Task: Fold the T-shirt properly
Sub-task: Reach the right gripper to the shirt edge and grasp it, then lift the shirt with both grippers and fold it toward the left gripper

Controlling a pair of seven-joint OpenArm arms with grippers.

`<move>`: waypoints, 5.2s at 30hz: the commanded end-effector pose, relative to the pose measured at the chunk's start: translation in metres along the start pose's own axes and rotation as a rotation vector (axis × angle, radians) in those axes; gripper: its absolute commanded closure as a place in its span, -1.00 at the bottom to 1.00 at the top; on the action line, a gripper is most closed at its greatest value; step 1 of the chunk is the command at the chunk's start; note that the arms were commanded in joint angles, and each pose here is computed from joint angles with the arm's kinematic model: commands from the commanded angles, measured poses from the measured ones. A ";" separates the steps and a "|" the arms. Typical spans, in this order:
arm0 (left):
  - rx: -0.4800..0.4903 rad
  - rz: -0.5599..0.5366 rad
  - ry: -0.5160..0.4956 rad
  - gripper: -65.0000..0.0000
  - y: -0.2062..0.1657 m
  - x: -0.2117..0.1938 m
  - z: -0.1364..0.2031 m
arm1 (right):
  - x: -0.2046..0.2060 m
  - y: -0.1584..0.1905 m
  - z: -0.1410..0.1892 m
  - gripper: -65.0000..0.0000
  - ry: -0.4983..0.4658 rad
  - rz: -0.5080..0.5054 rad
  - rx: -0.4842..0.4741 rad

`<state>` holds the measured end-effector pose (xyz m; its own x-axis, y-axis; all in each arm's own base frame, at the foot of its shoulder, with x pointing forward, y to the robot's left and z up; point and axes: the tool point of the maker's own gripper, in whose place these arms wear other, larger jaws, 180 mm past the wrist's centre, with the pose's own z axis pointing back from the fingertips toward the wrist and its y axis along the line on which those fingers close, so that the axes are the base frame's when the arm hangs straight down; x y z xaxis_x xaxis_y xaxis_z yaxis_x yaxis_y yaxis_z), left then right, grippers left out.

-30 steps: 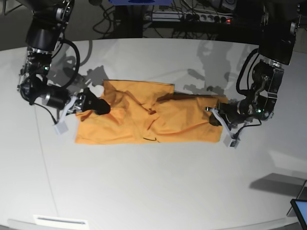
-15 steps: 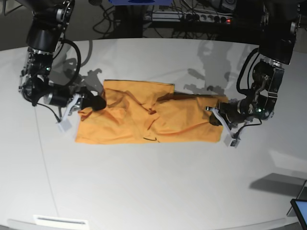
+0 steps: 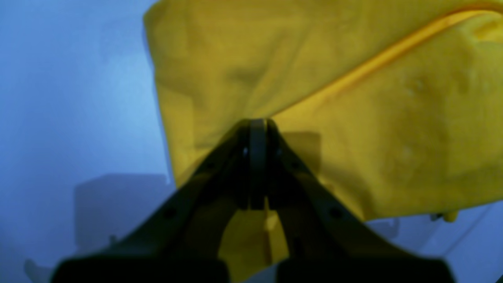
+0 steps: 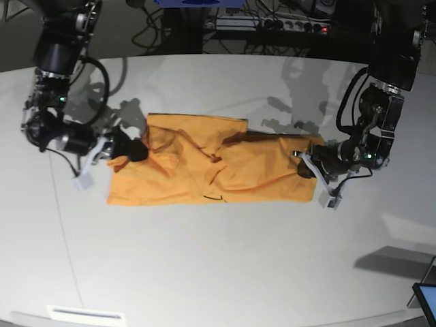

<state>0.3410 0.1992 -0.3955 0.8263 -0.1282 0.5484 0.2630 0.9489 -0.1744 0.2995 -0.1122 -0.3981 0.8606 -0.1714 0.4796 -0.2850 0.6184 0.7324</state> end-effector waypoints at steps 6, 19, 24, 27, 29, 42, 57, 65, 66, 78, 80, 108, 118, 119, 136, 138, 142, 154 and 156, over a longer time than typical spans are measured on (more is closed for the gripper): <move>0.020 -0.014 0.015 1.00 0.008 0.001 0.005 | 0.019 -0.025 0.035 -0.43 -0.022 0.050 -0.101; 0.017 -0.018 0.011 1.00 0.006 0.002 0.006 | 0.036 -0.039 0.030 -0.44 -0.022 -0.007 -0.088; 0.020 -0.014 0.015 1.00 0.008 0.001 0.005 | 0.042 -0.037 0.029 -0.78 -0.024 -0.002 -0.081; 0.027 -0.017 0.017 1.00 0.011 0.001 0.007 | 0.041 -0.037 0.030 -1.00 -0.027 -0.006 -0.082; 0.028 -0.017 0.017 1.00 0.012 0.001 0.007 | 0.040 -0.037 0.030 -1.00 -0.028 -0.009 -0.078; 0.027 -0.017 0.017 1.00 0.011 0.001 0.007 | 0.040 -0.017 0.031 -1.00 -0.117 -0.079 0.065; 0.023 -0.017 0.013 1.00 0.009 0.002 0.007 | 0.034 0.005 -0.002 -1.00 -0.116 -0.229 0.132; 0.022 -0.019 0.011 1.00 0.009 0.003 0.007 | 0.043 0.020 -0.005 -1.00 -0.121 -0.284 0.140; 0.022 -0.019 0.011 1.00 0.009 0.003 0.007 | 0.044 0.020 -0.006 -1.00 -0.122 -0.280 0.140; 0.023 -0.020 0.007 1.00 0.009 0.003 0.008 | 0.034 0.043 -0.040 -1.00 -0.042 -0.206 0.157; 0.026 -0.021 0.008 1.00 0.010 0.003 0.008 | 0.033 0.043 -0.042 -1.00 -0.035 -0.194 0.151; -0.045 -0.007 0.008 1.00 -0.022 0.001 -0.007 | 0.053 0.002 -0.003 0.99 -0.057 -0.289 -0.024; -0.192 -0.090 0.086 1.00 -0.100 -0.014 -0.034 | 0.072 0.017 0.012 0.99 -0.094 -0.354 -0.082; -0.207 -0.091 0.083 1.00 -0.107 -0.013 -0.035 | 0.071 0.017 0.012 0.99 -0.094 -0.365 -0.086; -0.165 -0.181 0.043 1.00 -0.092 0.023 -0.010 | 0.082 0.028 0.017 0.99 -0.106 -0.261 -0.130; -0.145 -0.195 0.032 1.00 -0.084 0.027 -0.003 | 0.082 0.028 0.017 0.99 -0.106 -0.261 -0.130; -0.116 -0.152 -0.008 1.00 -0.067 0.038 0.007 | 0.083 0.034 0.017 0.99 -0.110 -0.247 -0.122; -0.143 -0.148 0.003 1.00 -0.081 0.042 0.010 | 0.079 0.076 -0.005 0.99 -0.075 -0.119 -0.065; -0.134 -0.156 0.003 1.00 -0.078 0.042 0.013 | 0.081 0.084 -0.006 0.99 -0.081 -0.094 -0.056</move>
<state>0.3380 0.1228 -0.3637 0.7986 -0.2779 0.5338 0.4425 0.8723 -0.2080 0.3396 -0.0696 -0.3181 0.8658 -0.2798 0.4148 -0.1437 0.6550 0.7418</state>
